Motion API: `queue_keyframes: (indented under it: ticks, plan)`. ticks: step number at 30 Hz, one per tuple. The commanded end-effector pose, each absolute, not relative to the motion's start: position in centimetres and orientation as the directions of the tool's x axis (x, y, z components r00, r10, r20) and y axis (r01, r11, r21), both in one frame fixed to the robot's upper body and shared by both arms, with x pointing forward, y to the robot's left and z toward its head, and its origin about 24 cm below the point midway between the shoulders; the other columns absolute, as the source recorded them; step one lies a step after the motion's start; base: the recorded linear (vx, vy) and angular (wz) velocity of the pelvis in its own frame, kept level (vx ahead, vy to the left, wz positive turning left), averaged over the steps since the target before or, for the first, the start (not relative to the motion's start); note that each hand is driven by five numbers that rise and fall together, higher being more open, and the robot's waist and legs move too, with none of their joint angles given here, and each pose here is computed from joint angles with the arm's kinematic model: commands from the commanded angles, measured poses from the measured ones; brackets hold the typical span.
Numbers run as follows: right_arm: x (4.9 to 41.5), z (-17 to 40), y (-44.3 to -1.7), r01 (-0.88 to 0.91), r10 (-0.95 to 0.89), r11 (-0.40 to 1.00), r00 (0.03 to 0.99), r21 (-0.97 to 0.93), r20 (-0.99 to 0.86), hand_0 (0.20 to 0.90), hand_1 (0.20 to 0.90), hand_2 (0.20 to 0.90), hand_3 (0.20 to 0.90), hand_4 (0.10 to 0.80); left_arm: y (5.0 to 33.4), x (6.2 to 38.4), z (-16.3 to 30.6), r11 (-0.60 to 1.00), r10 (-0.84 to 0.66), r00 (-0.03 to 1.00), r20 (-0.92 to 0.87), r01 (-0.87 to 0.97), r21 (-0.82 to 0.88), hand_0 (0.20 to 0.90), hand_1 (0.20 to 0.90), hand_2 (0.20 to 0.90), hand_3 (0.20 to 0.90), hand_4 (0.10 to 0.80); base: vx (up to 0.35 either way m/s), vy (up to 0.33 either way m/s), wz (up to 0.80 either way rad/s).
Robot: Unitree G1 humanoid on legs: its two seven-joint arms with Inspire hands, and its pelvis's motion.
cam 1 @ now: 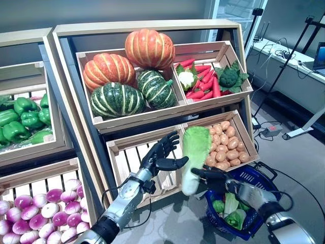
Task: Put vegetables into the basket
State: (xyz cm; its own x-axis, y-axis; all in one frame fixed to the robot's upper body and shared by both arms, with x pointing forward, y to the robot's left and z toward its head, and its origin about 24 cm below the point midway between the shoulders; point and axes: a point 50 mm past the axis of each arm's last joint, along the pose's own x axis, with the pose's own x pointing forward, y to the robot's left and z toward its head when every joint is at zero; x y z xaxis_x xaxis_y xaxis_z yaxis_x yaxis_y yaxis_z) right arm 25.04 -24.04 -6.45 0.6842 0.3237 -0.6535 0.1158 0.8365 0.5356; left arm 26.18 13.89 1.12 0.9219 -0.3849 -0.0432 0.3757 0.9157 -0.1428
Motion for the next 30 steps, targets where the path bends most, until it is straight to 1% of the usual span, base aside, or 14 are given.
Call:
queue_keyframes:
  ticks: [1, 5, 14, 17, 20, 22, 25, 27, 30]
  plan:
    - [28.1, -2.2, -28.2, 0.141, 0.178, 0.82, 0.859, 0.555, -0.481, 0.3, 0.3, 0.3, 0.3, 0.4, 13.7, 27.9, 5.4, 0.903, -0.405, 0.898, 0.173, 0.423, -0.082, 0.9, 0.9, 0.9, 0.9, 0.8, 0.014, -0.025, -0.1]
    - [26.7, -2.4, -30.9, 0.25, 0.072, 0.795, 0.866, 0.553, -0.495, 0.3, 0.3, 0.3, 0.3, 0.4, 14.7, 27.9, 4.9, 0.929, -0.348, 0.925, 0.15, 0.362, -0.079, 0.9, 0.9, 0.9, 0.9, 0.8, 0.016, -0.027, -0.13]
    - [24.4, -2.9, -34.3, 0.437, -0.13, 0.718, 0.849, 0.542, -0.513, 0.3, 0.3, 0.3, 0.3, 0.4, 16.1, 27.7, 3.7, 0.962, -0.258, 0.963, 0.083, 0.263, -0.072, 0.9, 0.9, 0.9, 0.9, 0.8, 0.032, -0.051, -0.08]
    - [24.2, -2.9, -34.8, 0.493, -0.2, 0.686, 0.835, 0.535, -0.512, 0.3, 0.3, 0.3, 0.3, 0.4, 16.6, 27.4, 3.1, 0.969, -0.234, 0.971, 0.053, 0.237, -0.068, 0.9, 0.9, 0.9, 0.9, 0.8, 0.062, -0.076, -0.05]
    - [25.5, -2.1, -34.8, 0.517, -0.267, 0.667, 0.838, 0.537, -0.476, 0.3, 0.3, 0.3, 0.3, 0.4, 17.2, 28.0, 4.3, 0.978, -0.2, 0.974, 0.109, 0.206, -0.045, 0.9, 0.9, 0.9, 0.9, 0.8, -0.153, -0.113, -0.04]
    - [27.1, -1.0, -34.3, 0.506, -0.28, 0.66, 0.852, 0.556, -0.442, 0.3, 0.3, 0.3, 0.3, 0.4, 17.4, 29.0, 5.7, 0.986, -0.159, 0.972, 0.172, 0.166, -0.029, 0.9, 0.9, 0.9, 0.9, 0.8, -0.292, -0.098, -0.09]
    - [28.2, 0.0, -34.2, 0.496, -0.285, 0.669, 0.859, 0.554, -0.424, 0.3, 0.3, 0.3, 0.3, 0.4, 17.4, 29.6, 6.7, 0.987, -0.155, 0.967, 0.204, 0.162, -0.018, 0.9, 0.9, 0.9, 0.9, 0.8, -0.136, -0.001, -0.14]
    - [29.0, 1.1, -34.6, 0.503, -0.312, 0.691, 0.855, 0.519, -0.414, 0.3, 0.3, 0.3, 0.3, 0.4, 17.0, 29.8, 7.2, 0.987, -0.15, 0.962, 0.229, 0.159, -0.018, 0.9, 0.9, 0.9, 0.9, 0.8, -0.177, 0.047, 0.01]
    - [29.7, 2.9, -35.7, 0.525, -0.362, 0.687, 0.847, 0.502, -0.39, 0.3, 0.3, 0.3, 0.3, 0.4, 16.4, 30.0, 8.3, 0.986, -0.151, 0.95, 0.272, 0.163, -0.023, 0.9, 0.9, 0.9, 0.9, 0.8, -0.189, 0.052, 0.18]
